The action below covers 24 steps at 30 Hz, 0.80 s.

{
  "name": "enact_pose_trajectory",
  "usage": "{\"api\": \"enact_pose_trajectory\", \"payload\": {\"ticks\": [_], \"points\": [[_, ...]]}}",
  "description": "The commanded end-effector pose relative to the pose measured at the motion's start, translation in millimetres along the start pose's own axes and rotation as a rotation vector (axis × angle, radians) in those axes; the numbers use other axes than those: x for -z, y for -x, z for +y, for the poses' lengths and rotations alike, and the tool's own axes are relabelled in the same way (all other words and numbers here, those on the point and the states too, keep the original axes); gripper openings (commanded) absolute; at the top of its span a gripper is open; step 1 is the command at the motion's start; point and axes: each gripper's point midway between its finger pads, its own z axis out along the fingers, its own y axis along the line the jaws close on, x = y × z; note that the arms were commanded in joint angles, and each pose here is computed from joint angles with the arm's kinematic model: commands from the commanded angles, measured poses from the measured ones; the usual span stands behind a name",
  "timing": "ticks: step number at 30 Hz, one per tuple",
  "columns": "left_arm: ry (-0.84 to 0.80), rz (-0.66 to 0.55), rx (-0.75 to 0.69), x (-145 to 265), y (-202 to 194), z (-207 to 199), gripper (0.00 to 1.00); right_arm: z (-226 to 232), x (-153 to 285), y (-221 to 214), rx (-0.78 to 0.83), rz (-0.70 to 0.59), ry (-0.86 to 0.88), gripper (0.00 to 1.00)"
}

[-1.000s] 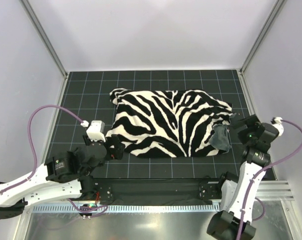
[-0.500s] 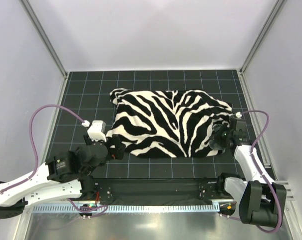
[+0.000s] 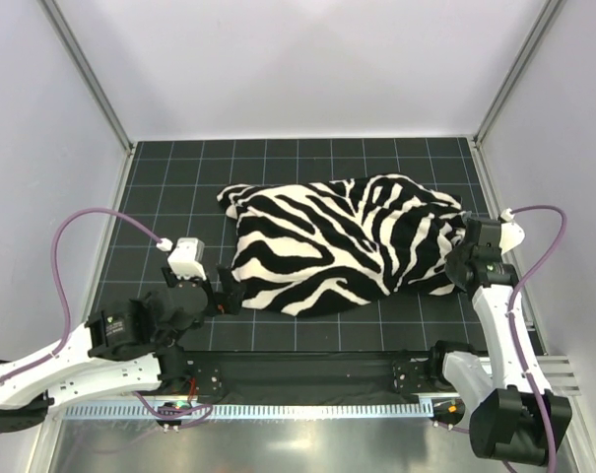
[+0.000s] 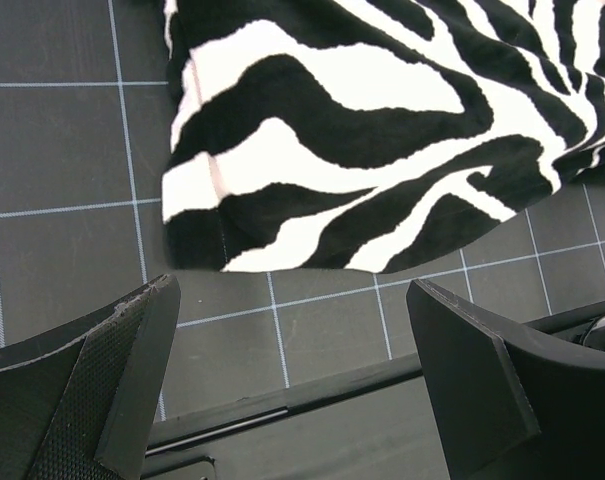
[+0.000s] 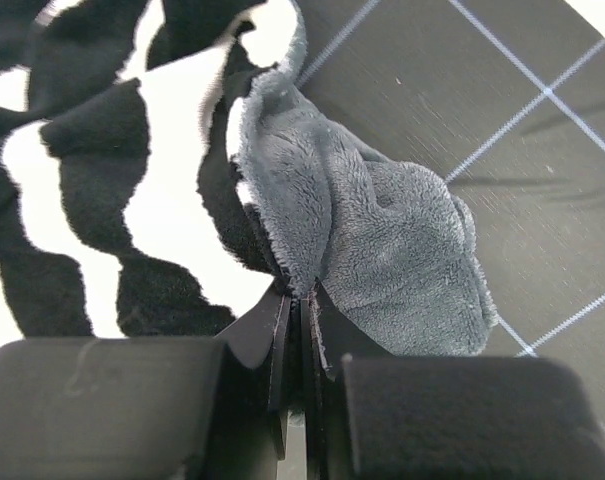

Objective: Put the pillow into the pillowcase

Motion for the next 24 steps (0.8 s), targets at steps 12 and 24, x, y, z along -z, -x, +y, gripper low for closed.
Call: {"api": "enact_pose_trajectory", "payload": {"ticks": [12,24], "points": [[0.050,0.022,-0.029,-28,-13,-18,1.00,-6,-20,-15,0.015,0.072,-0.053,0.41],[0.031,0.004,-0.005,-22,-10,-12,1.00,-23,-12,0,-0.020,-0.006,-0.151,0.07]]}}
